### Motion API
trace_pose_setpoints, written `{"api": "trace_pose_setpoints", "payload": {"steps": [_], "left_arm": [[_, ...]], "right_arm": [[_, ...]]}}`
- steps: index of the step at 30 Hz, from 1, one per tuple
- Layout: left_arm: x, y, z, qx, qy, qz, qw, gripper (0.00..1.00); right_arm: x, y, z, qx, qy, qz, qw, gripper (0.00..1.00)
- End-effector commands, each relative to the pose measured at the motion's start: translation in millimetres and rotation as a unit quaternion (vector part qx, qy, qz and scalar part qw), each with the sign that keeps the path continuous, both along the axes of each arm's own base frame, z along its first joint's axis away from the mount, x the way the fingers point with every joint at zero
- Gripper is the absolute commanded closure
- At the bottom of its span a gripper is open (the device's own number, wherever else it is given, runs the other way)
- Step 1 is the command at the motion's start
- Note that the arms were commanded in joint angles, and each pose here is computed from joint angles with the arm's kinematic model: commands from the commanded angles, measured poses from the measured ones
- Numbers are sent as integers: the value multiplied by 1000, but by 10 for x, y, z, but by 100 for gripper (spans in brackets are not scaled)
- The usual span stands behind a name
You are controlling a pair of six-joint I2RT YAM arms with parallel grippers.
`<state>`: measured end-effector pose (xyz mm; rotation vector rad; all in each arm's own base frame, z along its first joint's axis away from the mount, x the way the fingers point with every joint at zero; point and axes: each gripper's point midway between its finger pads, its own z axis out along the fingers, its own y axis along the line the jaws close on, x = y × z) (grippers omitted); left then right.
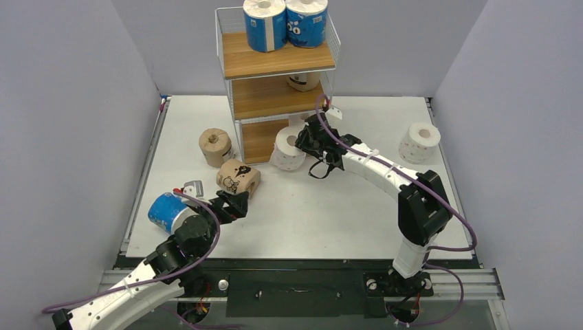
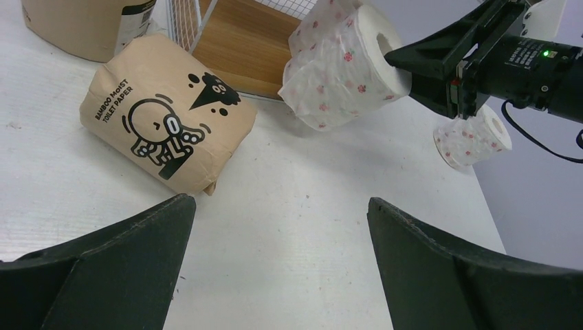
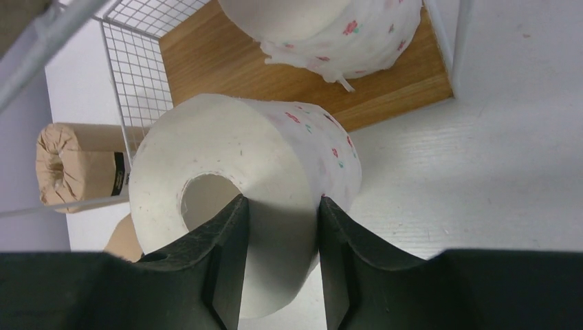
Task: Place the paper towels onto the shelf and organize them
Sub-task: Place the paper towel on the shelf.
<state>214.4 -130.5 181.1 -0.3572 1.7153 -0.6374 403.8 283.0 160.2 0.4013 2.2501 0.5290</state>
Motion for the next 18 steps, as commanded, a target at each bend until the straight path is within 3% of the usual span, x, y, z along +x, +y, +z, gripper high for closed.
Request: {"api": "trace_pose_setpoints", "payload": {"steps": [1, 18], "left_arm": [[6, 62, 88, -10, -6, 14, 1000, 3], [-7, 71, 34, -12, -2, 14, 1000, 3]], "right_arm": [[355, 116, 456, 56, -63, -34, 996, 74], [671, 336, 285, 91, -56, -57, 993, 75]]}}
